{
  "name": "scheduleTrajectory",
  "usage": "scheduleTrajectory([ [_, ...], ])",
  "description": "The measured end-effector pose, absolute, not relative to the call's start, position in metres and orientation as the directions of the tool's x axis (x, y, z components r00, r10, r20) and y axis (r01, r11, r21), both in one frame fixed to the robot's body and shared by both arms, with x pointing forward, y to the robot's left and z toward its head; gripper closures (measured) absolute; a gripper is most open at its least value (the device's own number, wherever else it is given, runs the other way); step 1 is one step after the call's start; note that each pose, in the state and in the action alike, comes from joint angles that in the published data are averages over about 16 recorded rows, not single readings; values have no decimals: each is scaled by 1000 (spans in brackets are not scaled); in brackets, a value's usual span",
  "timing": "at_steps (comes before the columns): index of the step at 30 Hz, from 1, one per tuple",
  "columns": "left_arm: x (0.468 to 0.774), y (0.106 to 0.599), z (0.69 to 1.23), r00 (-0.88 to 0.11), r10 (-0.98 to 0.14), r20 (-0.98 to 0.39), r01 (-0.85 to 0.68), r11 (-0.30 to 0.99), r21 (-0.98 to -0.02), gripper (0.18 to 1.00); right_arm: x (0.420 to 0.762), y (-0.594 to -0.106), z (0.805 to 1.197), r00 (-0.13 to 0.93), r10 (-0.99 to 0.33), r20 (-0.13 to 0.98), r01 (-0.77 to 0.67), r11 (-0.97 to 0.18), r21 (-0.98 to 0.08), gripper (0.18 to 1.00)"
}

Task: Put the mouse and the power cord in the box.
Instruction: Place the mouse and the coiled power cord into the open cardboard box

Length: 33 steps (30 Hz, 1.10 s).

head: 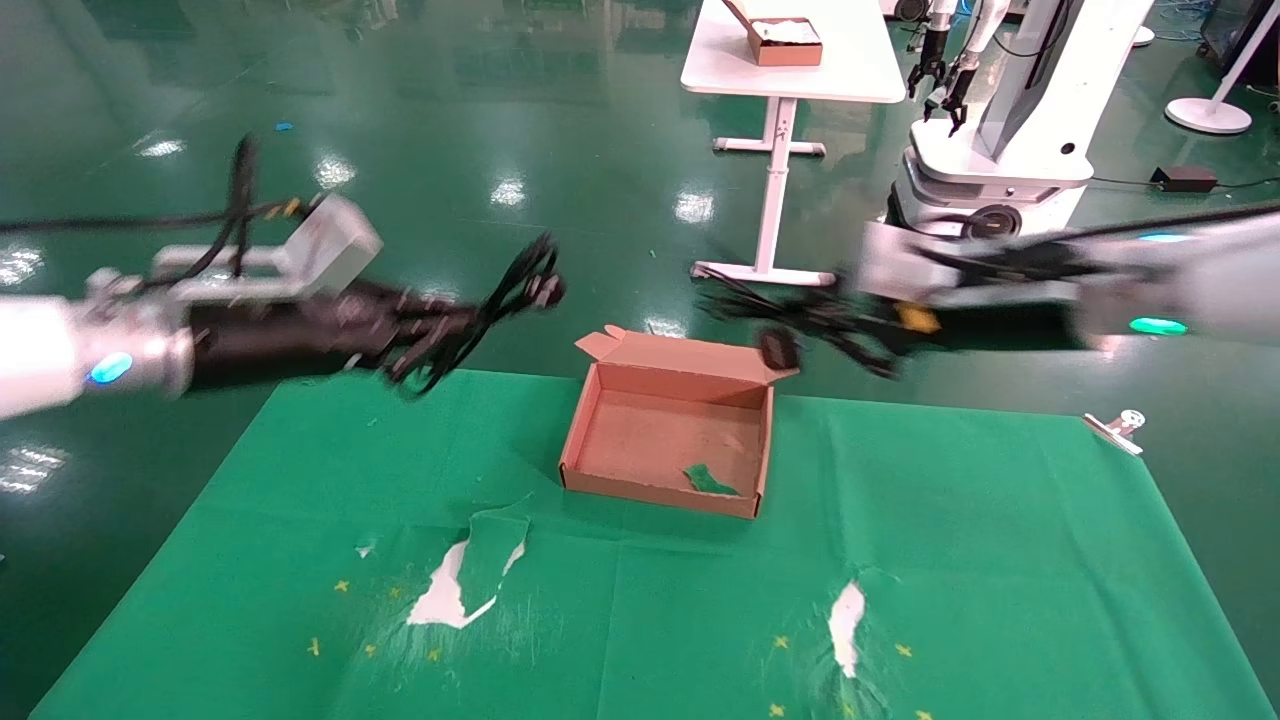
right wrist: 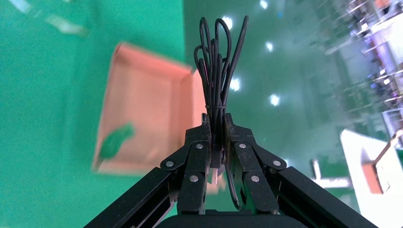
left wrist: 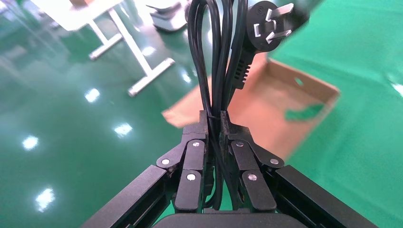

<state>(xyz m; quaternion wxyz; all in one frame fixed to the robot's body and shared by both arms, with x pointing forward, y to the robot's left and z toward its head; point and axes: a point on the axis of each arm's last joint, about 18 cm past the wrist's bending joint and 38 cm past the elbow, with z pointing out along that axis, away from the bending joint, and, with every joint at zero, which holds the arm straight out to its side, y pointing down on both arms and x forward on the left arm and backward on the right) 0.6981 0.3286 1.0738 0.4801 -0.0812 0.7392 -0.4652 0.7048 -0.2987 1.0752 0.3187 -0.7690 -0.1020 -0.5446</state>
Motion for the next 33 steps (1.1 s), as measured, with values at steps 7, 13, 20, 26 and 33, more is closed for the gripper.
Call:
scheduleTrajectory([
  [7,705,299,1113,-475,-584,-659,386,534,-752,955,746,-236,1050,346,-225,911,474,-796,-377,952],
  [13,698,296,1126,-464,-540,-702,423,562,-711,955,767,-211,1006,364,-284,887,422,-799,-429,954],
  [20,689,304,1118,-478,-458,-750,433,620,-654,955,770,-202,975,413,-342,844,396,-767,-505,952],
  [26,691,299,1108,-480,-388,-786,437,672,-598,956,770,-201,977,409,-359,839,394,-759,-518,936],
  [33,708,268,1095,-479,-339,-810,433,711,-554,956,774,-220,998,340,-375,862,379,-785,-490,880],
])
